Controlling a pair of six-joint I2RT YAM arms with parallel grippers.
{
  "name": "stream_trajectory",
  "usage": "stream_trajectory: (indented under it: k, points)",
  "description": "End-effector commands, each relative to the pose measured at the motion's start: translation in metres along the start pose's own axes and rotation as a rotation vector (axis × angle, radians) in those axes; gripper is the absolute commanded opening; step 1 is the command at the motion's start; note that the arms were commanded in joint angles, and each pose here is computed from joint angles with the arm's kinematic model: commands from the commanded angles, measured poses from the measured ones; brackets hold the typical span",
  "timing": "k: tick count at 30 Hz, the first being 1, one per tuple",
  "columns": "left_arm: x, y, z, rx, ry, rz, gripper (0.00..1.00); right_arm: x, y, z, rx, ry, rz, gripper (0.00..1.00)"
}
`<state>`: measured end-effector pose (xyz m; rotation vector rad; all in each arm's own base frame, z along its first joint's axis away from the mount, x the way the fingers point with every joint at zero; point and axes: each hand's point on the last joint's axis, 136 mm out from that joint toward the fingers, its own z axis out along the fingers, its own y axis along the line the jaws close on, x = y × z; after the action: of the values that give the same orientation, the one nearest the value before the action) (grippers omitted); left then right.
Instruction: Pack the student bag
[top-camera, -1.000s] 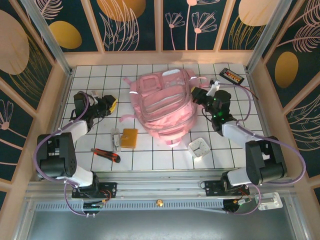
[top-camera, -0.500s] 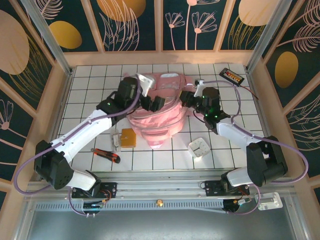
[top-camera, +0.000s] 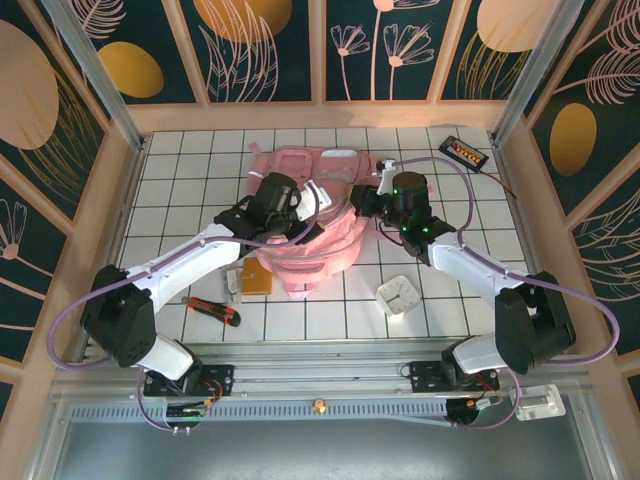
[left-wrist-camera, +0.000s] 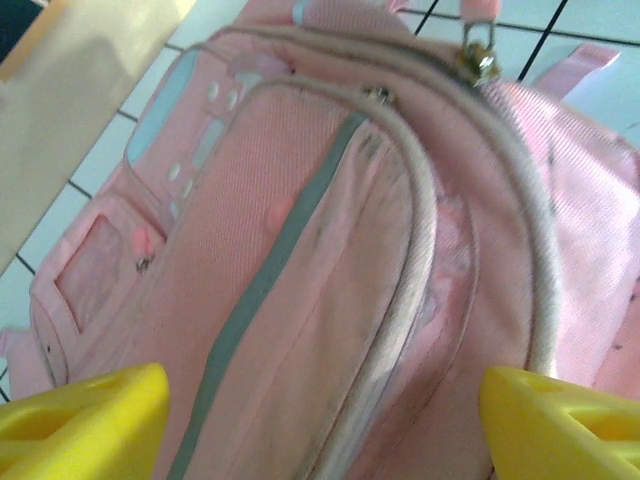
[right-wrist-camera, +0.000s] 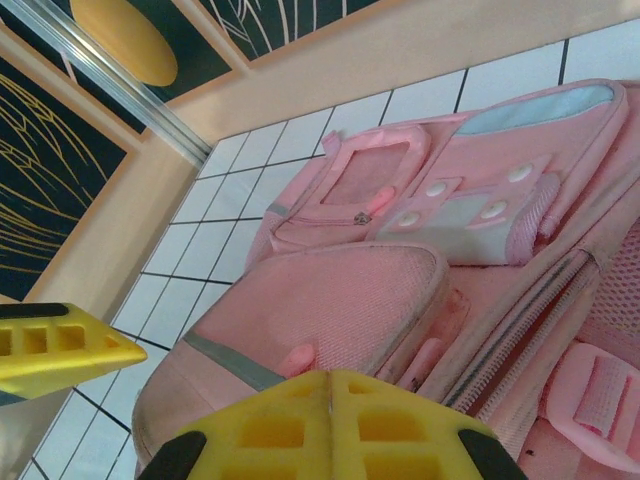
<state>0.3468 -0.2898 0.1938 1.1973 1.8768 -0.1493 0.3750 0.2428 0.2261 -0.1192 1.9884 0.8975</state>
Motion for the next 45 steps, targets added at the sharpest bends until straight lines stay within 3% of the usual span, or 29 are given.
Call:
stream_trajectory:
  k: [1, 8, 13, 22, 24, 25, 28, 29, 45]
  points:
    - [-0.013, -0.019, 0.0, 0.062, -0.076, 0.065, 0.82, -0.06, 0.049, -0.017, -0.126, -0.18, -0.067, 0.0]
    - [-0.022, -0.034, -0.039, 0.096, -0.214, 0.068, 0.86, -0.058, 0.048, -0.01, -0.131, -0.168, -0.062, 0.0]
    - [0.003, -0.045, -0.021, 0.083, -0.148, 0.077, 0.82, -0.058, 0.054, -0.008, -0.145, -0.168, -0.059, 0.0]
    - [-0.006, -0.018, 0.009, -0.061, -0.139, 0.021, 0.71, -0.053, 0.062, -0.009, -0.152, -0.158, -0.067, 0.0]
    - [-0.017, -0.01, 0.009, -0.089, -0.16, 0.011, 0.62, -0.051, 0.062, -0.009, -0.151, -0.156, -0.067, 0.0]
    - [-0.016, -0.007, 0.011, -0.103, -0.153, 0.002, 0.51, -0.052, 0.062, -0.009, -0.151, -0.156, -0.067, 0.0]
    - [-0.01, -0.004, 0.013, -0.121, -0.117, 0.0, 0.02, -0.05, 0.059, -0.008, -0.139, -0.155, -0.073, 0.0]
    - [-0.007, -0.005, 0.012, -0.122, -0.107, 0.003, 0.0, -0.048, 0.058, -0.007, -0.134, -0.153, -0.077, 0.0]
    - [-0.002, -0.008, -0.032, -0.074, -0.164, -0.012, 0.0, -0.064, -0.039, 0.004, -0.068, -0.274, -0.034, 0.0]
